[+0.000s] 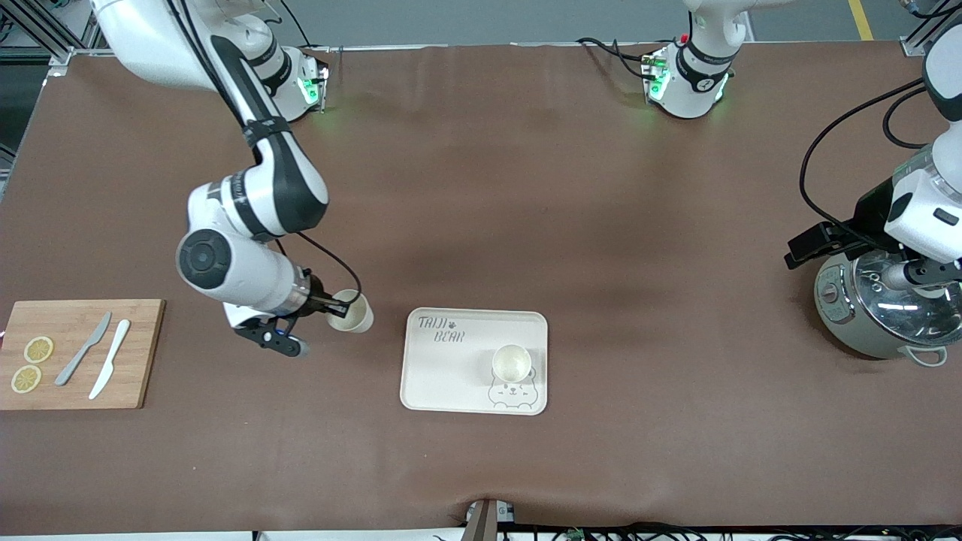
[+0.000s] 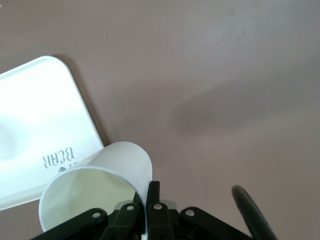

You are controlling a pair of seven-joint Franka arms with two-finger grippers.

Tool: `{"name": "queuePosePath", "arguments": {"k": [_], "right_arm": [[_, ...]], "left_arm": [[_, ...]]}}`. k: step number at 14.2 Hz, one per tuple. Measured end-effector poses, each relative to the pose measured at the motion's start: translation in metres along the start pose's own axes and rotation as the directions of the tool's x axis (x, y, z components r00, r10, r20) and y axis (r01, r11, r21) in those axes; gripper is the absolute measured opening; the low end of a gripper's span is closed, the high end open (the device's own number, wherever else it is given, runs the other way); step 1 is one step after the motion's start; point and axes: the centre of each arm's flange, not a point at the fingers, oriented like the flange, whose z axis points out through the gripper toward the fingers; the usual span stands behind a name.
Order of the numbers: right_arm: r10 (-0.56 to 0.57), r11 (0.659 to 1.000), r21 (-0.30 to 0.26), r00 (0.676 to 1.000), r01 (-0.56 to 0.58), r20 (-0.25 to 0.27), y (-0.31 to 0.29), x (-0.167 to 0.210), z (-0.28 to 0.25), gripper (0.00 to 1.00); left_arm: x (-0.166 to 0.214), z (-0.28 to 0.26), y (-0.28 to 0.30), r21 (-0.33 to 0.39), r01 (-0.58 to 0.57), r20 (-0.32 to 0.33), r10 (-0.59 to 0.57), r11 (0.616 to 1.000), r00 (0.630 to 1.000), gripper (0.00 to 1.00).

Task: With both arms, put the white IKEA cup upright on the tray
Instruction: 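Carry the cup with the right gripper toward the bear tray, then lower the cup onto the tray and open the right gripper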

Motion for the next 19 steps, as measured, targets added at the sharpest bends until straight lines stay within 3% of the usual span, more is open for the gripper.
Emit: {"name": "queuePosePath", "arguments": {"k": [5,8,19], "right_arm": [[0.076,0.997,-0.004,0.997,-0.076,-0.001,-0.057,-0.02,0.038,0.04],[0.11,0.994,0.025,0.994,-0.109,-0.026,-0.081,-0.025,0.057,0.04],[0.148,0.988,0.061,0.987,-0.144,-0.056,-0.105,-0.038,0.102,0.04]], "left_arm": [[0.002,0.001,-0.001,-0.001,0.002,-0.004,-0.002,1.0,1.0,1.0],[0.002,0.001,-0.001,-0.002,0.002,-0.006,-0.002,1.0,1.0,1.0],[0.003,0.008,0.008,-0.005,-0.015,-0.002,0.015,1.0,1.0,1.0]]}}
